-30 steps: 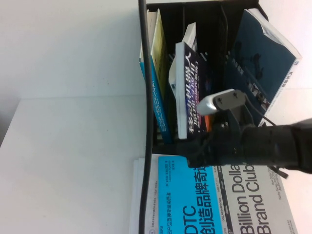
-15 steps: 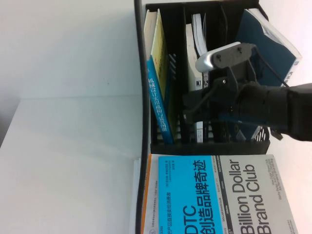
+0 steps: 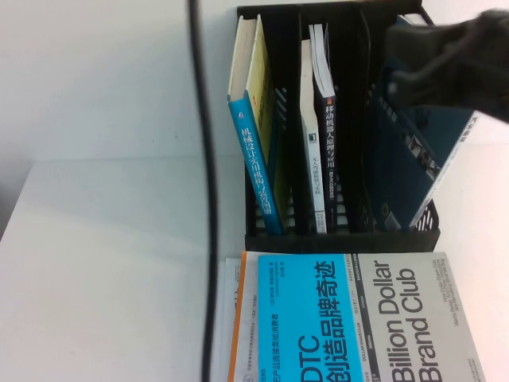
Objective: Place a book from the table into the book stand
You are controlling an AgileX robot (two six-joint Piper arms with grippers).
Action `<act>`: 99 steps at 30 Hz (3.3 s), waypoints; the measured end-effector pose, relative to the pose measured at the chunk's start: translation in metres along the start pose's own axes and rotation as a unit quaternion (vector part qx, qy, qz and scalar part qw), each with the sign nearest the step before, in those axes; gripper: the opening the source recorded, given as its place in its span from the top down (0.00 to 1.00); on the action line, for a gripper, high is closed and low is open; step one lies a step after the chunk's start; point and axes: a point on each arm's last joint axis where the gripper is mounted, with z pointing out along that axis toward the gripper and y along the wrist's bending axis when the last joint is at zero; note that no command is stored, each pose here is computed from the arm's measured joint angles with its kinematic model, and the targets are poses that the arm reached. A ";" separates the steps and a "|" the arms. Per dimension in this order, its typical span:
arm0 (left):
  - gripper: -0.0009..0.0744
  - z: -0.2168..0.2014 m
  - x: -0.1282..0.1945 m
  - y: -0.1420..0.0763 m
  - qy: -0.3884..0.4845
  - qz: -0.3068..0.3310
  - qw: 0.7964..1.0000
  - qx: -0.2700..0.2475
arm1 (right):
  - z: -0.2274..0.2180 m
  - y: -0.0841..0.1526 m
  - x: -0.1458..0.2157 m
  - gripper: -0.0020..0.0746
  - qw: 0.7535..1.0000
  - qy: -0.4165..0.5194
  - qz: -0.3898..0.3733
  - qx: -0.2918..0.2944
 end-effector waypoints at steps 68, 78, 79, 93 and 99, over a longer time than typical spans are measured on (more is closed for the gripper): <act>0.99 -0.002 0.312 0.033 -0.112 -0.033 0.993 0.002 | -0.248 -0.023 0.179 0.98 0.992 0.059 0.021 0.107; 0.99 -0.002 0.320 0.036 -0.109 -0.038 0.993 -0.006 | -0.247 -0.023 0.181 0.98 0.992 0.062 0.021 0.108; 0.99 -0.004 0.324 0.038 -0.112 -0.042 0.993 -0.012 | -0.247 -0.023 0.181 0.98 0.992 0.062 0.021 0.108; 0.99 -0.025 0.414 0.067 -0.192 -0.140 0.955 -0.177 | -0.247 -0.023 0.181 0.98 0.992 0.062 0.021 0.108; 0.99 -0.021 0.443 0.072 -0.115 -0.173 0.954 -0.217 | -0.247 -0.023 0.181 0.98 0.992 0.062 0.021 0.107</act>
